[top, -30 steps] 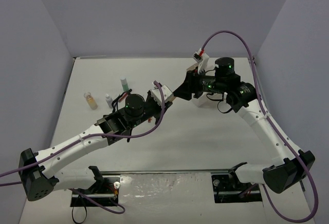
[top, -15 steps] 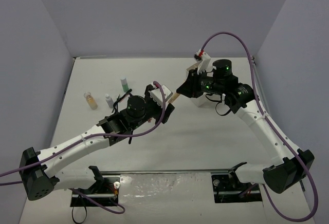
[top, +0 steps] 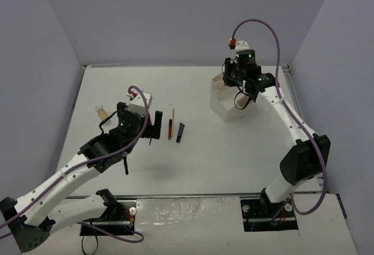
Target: Organize the makeup
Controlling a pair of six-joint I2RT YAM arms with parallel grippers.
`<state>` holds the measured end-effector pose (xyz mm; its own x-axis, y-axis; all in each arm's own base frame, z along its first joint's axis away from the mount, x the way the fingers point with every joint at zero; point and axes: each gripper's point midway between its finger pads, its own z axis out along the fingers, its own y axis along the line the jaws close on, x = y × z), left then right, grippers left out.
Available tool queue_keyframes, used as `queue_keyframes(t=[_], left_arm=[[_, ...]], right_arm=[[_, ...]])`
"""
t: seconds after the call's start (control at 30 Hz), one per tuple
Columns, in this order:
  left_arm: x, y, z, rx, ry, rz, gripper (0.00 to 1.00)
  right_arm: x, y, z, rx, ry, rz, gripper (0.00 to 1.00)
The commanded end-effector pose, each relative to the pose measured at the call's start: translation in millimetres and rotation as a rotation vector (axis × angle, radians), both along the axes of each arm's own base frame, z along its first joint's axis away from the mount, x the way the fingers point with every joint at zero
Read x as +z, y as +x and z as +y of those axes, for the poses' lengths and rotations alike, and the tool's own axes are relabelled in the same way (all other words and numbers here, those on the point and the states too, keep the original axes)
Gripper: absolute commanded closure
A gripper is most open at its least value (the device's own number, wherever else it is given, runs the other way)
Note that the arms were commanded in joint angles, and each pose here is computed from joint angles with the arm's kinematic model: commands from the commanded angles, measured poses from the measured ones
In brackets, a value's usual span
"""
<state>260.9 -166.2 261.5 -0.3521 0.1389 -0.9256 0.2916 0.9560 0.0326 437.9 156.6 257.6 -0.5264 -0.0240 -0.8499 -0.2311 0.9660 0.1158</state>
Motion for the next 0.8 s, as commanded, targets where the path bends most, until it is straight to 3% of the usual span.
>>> queue_keyframes(t=[0.0, 0.33, 0.77], left_arm=[[-8.0, -18.7, 49.2, 0.157, -0.040, 0.110, 0.03], [-31.8, -26.3, 73.3, 0.186, 0.011, 0.142, 0.03], [-41.7, -27.6, 73.5, 0.186, -0.002, 0.184, 0.03]], right_arm=[[29.8, 57.9, -36.2, -0.165, -0.101, -0.134, 1.00], [23.4, 113.3, -47.8, -0.215, -0.162, -0.173, 1.00], [-4.6, 145.3, -51.4, -0.223, -0.150, -0.183, 1.00]])
